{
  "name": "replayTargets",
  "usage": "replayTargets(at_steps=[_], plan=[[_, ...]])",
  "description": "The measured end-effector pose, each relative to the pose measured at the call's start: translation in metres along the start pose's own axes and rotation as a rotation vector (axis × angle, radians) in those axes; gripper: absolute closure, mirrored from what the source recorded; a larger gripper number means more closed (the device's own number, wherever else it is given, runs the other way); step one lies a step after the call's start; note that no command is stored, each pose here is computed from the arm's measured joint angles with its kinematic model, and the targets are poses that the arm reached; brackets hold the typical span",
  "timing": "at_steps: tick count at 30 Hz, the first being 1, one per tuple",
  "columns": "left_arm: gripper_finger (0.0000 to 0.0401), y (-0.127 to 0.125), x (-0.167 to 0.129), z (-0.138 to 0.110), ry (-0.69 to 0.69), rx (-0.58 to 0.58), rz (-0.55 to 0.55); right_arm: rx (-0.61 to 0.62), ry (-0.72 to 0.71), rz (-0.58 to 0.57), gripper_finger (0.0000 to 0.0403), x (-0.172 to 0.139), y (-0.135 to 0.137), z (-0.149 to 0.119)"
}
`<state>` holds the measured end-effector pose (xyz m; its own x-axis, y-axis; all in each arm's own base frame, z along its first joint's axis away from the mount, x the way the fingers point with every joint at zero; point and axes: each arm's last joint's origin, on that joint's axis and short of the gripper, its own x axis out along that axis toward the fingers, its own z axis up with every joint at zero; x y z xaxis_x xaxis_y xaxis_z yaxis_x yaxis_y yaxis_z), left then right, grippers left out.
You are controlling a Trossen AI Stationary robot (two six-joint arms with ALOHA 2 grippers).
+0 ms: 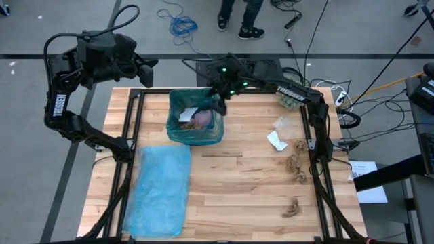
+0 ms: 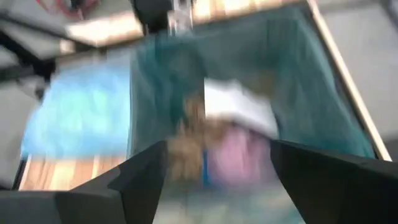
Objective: Place trash/remove bag and relplace
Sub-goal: Put the white paper into the trash bin
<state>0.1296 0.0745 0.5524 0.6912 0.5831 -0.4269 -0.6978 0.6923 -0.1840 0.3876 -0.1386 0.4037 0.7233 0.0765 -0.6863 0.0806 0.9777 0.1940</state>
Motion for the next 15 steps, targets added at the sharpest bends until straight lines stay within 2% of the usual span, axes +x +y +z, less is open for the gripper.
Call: replayTargets(at_steps=[7, 12, 15], plan=[[0.0401, 0.001, 0.000, -0.002, 0.021, 0.005, 0.006, 0.021, 0.319, -0.091, 0.0146, -0.066, 0.015, -0.037], [0.0401, 0.001, 0.000, -0.002, 0.020, 0.025, 0.006, 0.100, 0.306, -0.133, 0.0149, -0.093, 0.026, -0.053], [0.0401, 0.001, 0.000, -0.002, 0.021, 0.031, 0.006, 0.176, 0.363, -0.187, 0.0149, -0.099, 0.022, -0.075]])
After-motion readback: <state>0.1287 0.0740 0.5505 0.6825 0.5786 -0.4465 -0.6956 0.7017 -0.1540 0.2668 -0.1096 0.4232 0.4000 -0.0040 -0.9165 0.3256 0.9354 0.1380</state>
